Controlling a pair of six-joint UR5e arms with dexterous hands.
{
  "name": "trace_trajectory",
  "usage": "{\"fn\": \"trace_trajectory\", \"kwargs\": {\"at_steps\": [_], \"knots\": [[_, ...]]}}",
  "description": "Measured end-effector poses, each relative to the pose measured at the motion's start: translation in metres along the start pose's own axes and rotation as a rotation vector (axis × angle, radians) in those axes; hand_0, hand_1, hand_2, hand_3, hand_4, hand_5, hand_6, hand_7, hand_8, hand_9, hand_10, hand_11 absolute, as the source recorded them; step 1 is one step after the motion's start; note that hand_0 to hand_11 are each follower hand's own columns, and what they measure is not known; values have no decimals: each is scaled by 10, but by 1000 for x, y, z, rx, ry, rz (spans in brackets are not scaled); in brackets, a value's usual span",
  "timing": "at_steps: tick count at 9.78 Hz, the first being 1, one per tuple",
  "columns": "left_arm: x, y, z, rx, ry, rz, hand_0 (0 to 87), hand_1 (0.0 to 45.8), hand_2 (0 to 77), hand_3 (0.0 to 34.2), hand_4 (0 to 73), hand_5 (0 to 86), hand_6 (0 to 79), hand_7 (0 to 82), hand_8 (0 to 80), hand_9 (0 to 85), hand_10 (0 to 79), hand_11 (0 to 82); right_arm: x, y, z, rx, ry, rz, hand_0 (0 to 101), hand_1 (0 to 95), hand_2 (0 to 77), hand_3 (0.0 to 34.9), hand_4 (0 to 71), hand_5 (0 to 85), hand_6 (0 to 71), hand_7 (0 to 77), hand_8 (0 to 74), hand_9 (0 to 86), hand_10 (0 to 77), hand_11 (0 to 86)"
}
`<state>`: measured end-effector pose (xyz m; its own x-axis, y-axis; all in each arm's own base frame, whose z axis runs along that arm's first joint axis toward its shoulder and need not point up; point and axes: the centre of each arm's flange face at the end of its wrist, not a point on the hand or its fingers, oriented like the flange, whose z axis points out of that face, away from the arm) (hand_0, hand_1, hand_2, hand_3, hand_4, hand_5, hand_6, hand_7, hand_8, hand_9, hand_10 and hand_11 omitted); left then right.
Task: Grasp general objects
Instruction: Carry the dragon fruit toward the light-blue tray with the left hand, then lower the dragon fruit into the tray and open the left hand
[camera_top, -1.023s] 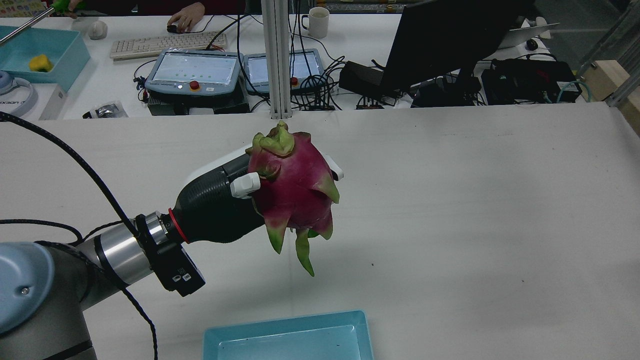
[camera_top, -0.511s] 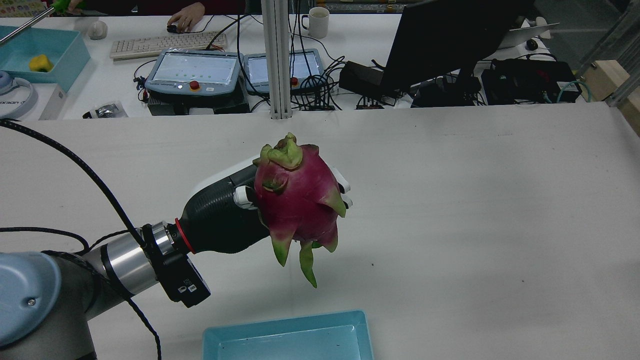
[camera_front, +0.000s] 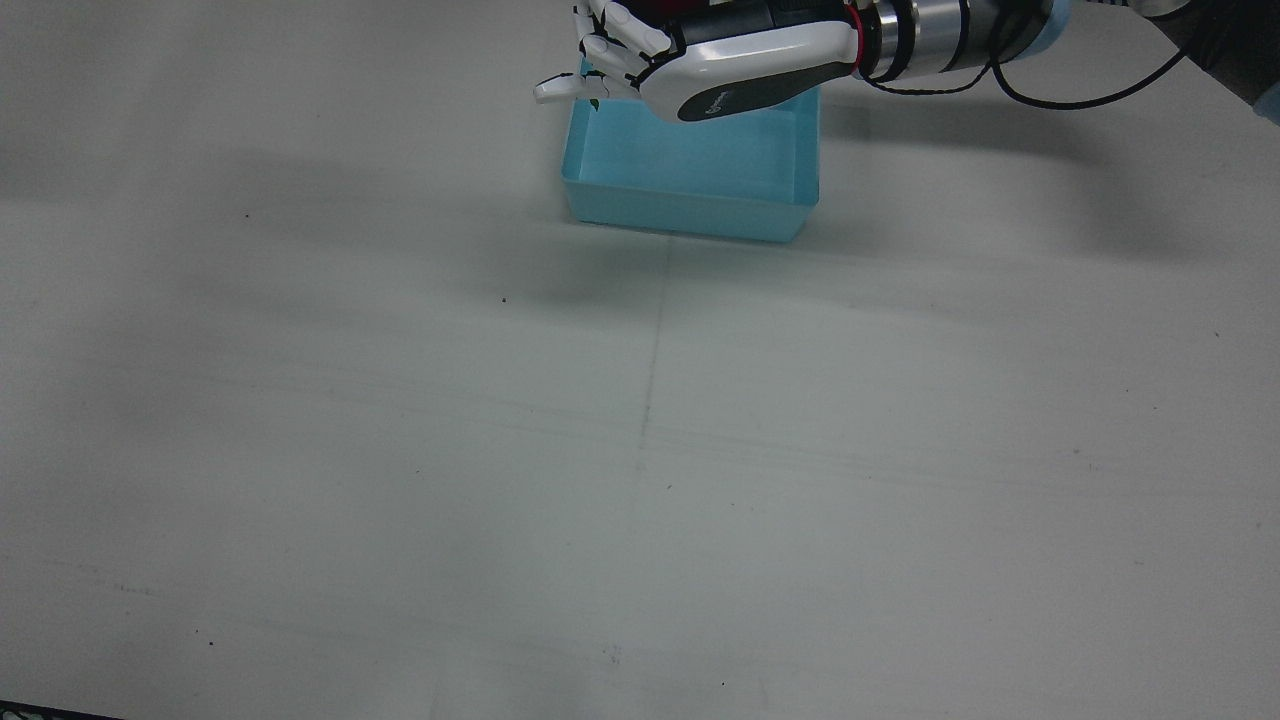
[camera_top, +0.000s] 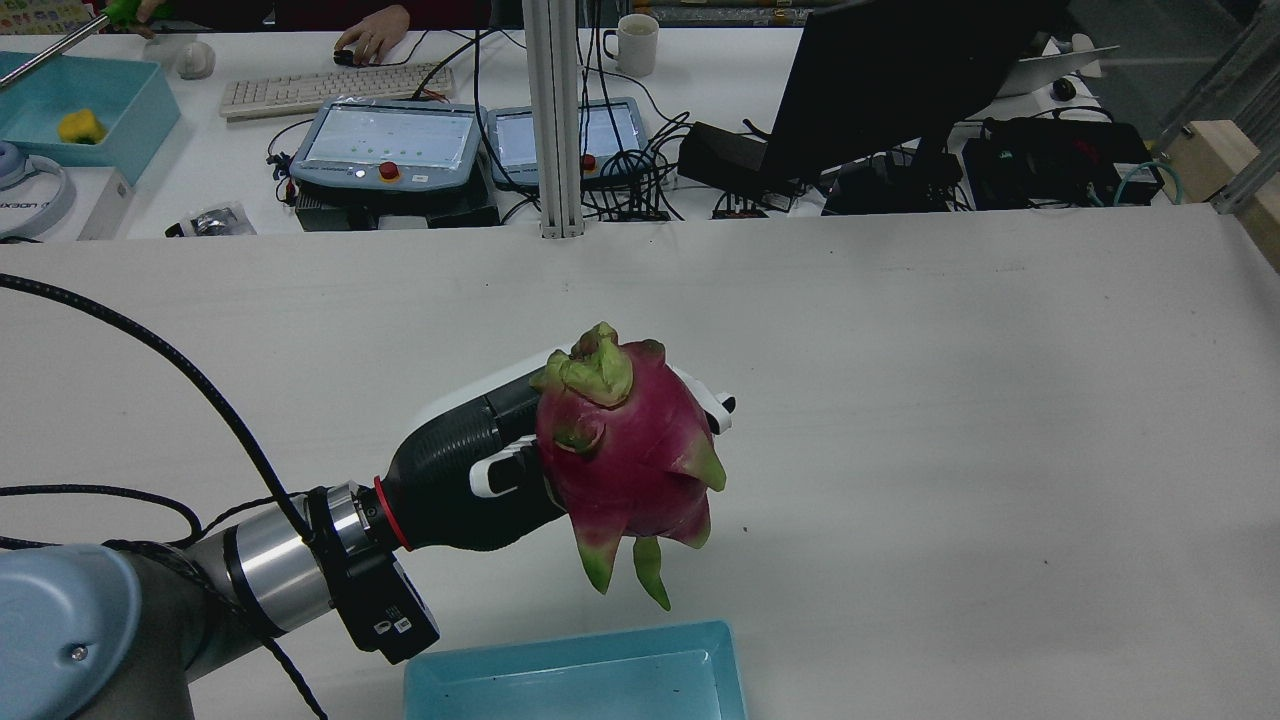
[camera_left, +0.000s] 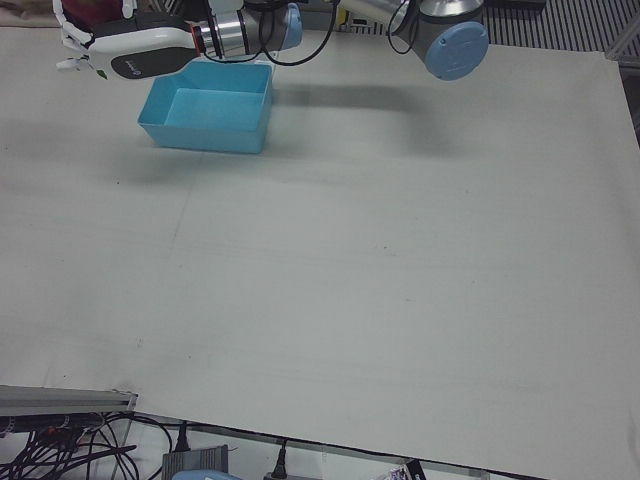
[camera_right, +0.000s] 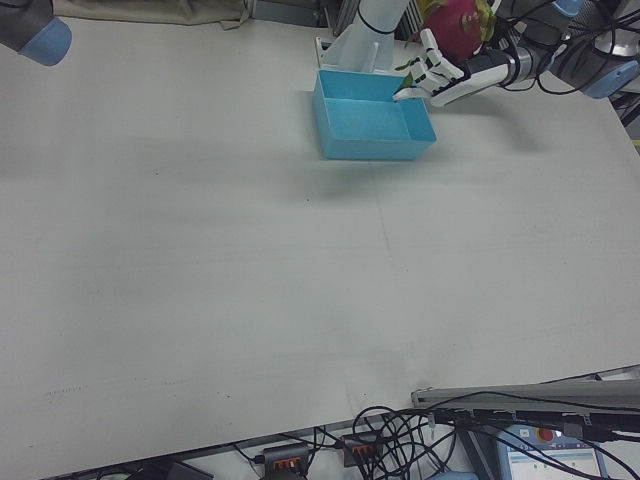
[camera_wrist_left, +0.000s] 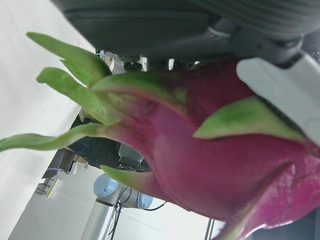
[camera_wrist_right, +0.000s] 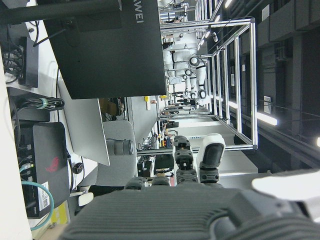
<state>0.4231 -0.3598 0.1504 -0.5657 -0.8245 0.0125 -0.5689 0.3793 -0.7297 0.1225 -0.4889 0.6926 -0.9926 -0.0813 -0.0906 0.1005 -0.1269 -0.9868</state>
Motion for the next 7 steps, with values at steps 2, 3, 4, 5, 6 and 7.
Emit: {"fn": "trace_trajectory", "kwargs": {"at_steps": [2, 3, 4, 5, 6, 7], "knots": [[-8, 3, 0, -7, -10, -11, 623, 0, 11, 0, 442, 273, 245, 649, 191, 376, 136, 11, 0, 0, 0, 0, 0, 0, 1, 54, 16, 0, 0, 736, 0, 0, 0, 11, 0, 11], [-13, 3, 0, -6, -16, -15, 623, 0, 11, 0, 442, 273, 207, 611, 164, 262, 136, 11, 0, 0, 0, 0, 0, 0, 1, 54, 16, 0, 0, 736, 0, 0, 0, 11, 0, 5], [-21, 2, 0, -4, -27, -22, 618, 0, 11, 0, 442, 267, 218, 524, 164, 136, 136, 11, 0, 0, 0, 0, 0, 0, 1, 54, 16, 0, 0, 736, 0, 0, 0, 11, 0, 5], [-28, 2, 1, -3, -37, -28, 613, 0, 11, 0, 442, 267, 218, 469, 191, 114, 136, 11, 0, 0, 0, 0, 0, 0, 1, 54, 16, 0, 0, 736, 0, 0, 0, 11, 0, 5], [-33, 2, 1, -2, -43, -31, 608, 0, 11, 0, 442, 267, 218, 469, 207, 125, 136, 11, 0, 0, 0, 0, 0, 0, 1, 54, 16, 0, 0, 736, 0, 0, 0, 11, 0, 5], [-36, 2, 1, -2, -47, -33, 605, 0, 11, 0, 442, 267, 218, 469, 218, 142, 136, 11, 0, 0, 0, 0, 0, 0, 1, 54, 16, 0, 0, 736, 0, 0, 0, 11, 0, 5]]}}
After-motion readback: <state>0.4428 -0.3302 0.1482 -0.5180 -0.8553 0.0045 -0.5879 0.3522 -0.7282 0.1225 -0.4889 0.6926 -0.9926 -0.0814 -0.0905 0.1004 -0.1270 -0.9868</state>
